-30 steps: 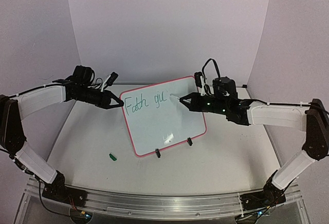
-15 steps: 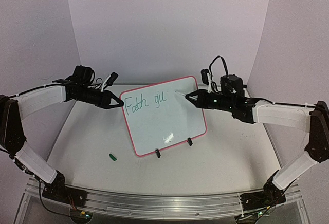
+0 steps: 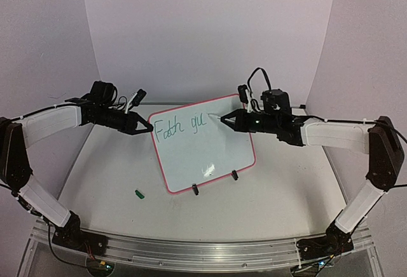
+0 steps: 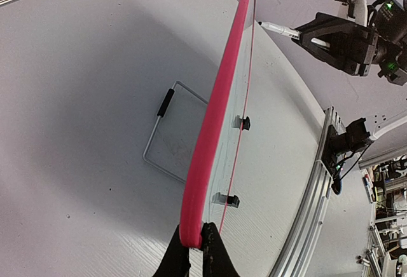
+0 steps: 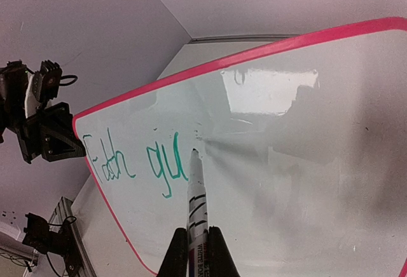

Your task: Write a sentence on the whiteboard

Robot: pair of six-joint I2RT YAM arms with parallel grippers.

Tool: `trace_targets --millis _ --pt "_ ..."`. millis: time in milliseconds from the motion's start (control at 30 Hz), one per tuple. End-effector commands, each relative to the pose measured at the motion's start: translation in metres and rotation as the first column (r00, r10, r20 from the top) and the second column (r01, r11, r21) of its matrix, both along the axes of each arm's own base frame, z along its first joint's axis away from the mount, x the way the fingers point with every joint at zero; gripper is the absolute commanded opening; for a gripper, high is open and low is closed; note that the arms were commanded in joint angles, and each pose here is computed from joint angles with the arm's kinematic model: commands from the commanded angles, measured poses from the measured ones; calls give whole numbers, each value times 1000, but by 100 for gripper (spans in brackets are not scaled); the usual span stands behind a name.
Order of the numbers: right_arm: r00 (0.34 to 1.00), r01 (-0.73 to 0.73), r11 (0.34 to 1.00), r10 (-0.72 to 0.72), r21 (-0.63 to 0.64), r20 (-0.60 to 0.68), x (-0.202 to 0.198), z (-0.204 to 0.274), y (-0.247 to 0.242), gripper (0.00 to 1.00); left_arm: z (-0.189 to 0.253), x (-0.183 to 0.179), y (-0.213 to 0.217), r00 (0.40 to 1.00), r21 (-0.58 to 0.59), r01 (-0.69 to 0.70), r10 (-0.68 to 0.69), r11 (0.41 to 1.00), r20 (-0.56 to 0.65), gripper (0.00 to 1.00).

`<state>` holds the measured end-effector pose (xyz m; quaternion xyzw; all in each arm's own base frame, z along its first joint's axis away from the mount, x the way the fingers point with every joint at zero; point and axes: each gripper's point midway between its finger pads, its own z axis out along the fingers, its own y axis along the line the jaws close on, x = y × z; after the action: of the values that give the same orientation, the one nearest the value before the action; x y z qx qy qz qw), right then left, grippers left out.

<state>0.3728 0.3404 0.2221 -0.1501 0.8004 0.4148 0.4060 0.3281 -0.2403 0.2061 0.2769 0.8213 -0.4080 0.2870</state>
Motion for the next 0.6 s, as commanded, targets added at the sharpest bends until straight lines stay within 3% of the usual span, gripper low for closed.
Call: trace_targets --millis 0,567 --pt "999 -34 999 33 29 40 7 16 12 0 -36 -14 -6 997 110 55 -50 992 -52 0" --pt "1000 23 1000 -23 -9 -18 4 -14 -1 0 -37 -14 -6 997 113 55 -49 992 -55 0"
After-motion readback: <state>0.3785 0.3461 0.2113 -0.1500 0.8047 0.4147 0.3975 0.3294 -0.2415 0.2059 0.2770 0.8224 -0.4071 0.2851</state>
